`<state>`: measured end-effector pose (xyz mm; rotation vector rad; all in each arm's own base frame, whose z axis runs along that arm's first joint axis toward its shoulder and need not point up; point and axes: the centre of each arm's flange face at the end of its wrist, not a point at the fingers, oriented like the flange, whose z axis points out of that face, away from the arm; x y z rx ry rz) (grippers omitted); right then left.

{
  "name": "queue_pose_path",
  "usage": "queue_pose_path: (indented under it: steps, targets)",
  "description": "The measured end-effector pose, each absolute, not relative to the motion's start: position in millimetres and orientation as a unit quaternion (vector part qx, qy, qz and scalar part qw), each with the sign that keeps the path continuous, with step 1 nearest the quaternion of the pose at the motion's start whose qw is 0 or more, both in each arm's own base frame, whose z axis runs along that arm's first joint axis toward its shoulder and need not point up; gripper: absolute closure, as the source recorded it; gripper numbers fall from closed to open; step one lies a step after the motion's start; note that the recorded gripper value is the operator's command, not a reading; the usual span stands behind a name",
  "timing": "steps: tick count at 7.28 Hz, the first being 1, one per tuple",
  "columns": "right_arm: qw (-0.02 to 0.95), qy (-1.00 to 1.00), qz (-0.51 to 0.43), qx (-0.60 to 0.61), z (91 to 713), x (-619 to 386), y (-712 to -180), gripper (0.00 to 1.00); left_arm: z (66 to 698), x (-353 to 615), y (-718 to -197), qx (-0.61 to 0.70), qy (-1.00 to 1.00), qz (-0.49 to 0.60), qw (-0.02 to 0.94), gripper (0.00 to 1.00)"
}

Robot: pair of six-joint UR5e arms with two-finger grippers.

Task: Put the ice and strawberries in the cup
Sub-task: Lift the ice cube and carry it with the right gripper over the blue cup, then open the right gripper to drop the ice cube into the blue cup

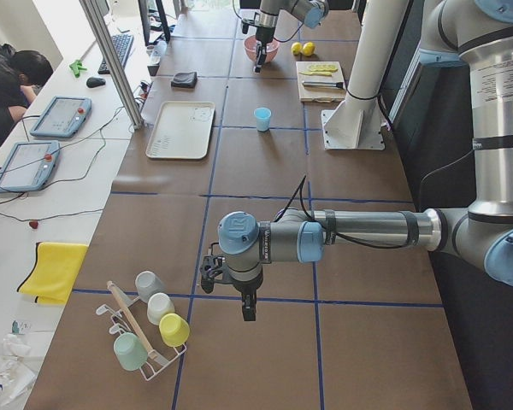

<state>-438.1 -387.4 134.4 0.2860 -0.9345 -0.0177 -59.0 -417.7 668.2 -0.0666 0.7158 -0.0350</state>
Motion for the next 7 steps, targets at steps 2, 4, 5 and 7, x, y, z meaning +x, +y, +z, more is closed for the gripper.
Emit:
queue_pose_path:
  steps: [2,4,5,7]
  targets:
    - [0.893,-0.429,-0.004,0.135,124.6,-496.9,-384.6,1.00,669.0,-59.0,-417.5,-0.034,0.350,-0.018,0.936,0.00]
    - [0.904,-0.406,-0.008,0.132,131.0,-534.8,-382.7,1.00,671.2,-59.0,-417.1,-0.036,0.350,-0.019,0.936,0.00]
    - [0.907,-0.400,-0.010,0.130,134.9,-544.5,-381.0,1.00,672.0,-58.8,-417.0,-0.036,0.350,-0.019,0.936,0.00]
    - [0.911,-0.392,-0.015,0.126,141.3,-557.6,-377.9,1.00,672.4,-58.5,-417.0,-0.037,0.350,-0.019,0.936,0.00]
